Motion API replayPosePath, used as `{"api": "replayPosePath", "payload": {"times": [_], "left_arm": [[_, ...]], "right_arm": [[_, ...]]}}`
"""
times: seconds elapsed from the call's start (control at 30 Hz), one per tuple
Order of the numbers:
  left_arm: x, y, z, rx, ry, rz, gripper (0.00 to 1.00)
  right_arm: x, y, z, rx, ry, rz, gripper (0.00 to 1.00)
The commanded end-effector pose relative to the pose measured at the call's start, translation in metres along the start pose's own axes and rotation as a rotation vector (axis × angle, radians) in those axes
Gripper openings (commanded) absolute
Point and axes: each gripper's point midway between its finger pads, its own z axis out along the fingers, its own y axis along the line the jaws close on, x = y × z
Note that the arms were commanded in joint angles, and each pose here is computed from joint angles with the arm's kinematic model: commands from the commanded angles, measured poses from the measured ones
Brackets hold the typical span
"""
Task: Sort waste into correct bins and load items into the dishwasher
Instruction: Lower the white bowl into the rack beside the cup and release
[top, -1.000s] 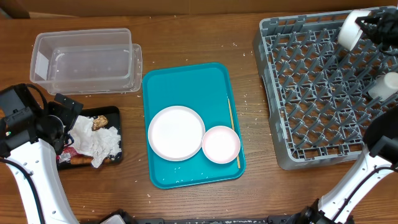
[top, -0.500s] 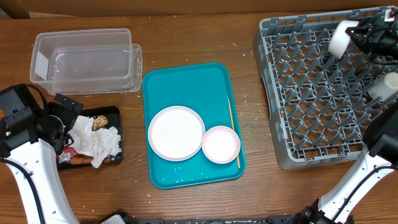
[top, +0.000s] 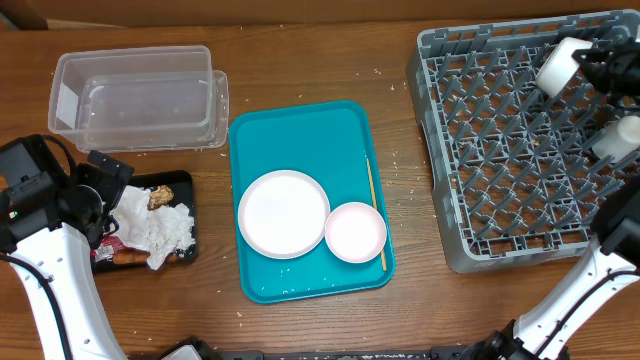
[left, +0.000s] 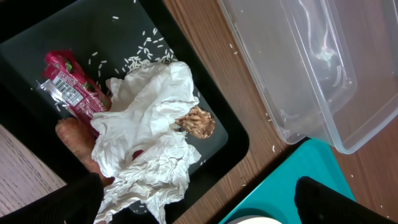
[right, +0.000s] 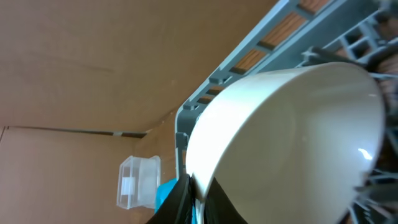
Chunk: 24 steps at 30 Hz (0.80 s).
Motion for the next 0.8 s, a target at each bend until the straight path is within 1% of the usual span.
{"api": "replayPosePath", "payload": {"times": [0.0,0.13,0.2,0.3,0.43,0.53,0.67,0.77], "left_arm": [[-0.004,-0.004,-0.004,0.012,-0.012,-0.009,1.00],[-0.004,-0.004,-0.004,0.012,-0.011,-0.009,1.00],[-0.004,-0.004,-0.004,0.012,-0.011,-0.009,1.00],[-0.004,-0.004,-0.004,0.012,-0.011,-0.009,1.00],[-0.004,-0.004,-0.004,0.012,-0.011,-0.009,1.00],[-0.004,-0.004,-0.004,0.012,-0.011,-0.009,1.00],[-0.004,-0.004,-0.004,0.012,-0.011,-0.009,1.00],[-0.004,-0.004,-0.004,0.012,-0.011,-0.009,1.00]], "right_arm": [[-0.008,-0.013,-0.015,0.021,-0.032,0.044,0.10],[-0.020,-0.010,-0.033,0.082,-0.068,0.048,0.16],[-0.024,-0.014,-0.043,0.163,-0.085,0.064,0.28],[-0.027,-0.022,-0.063,0.337,-0.109,0.098,0.28],[-0.025,-0.024,-0.082,0.487,-0.126,0.118,0.27],[-0.025,-0.018,-0.092,0.532,-0.144,0.140,0.27],[-0.029,0.007,-0.101,0.529,-0.172,0.131,0.27],[-0.030,0.032,-0.104,0.520,-0.188,0.089,0.27]]}}
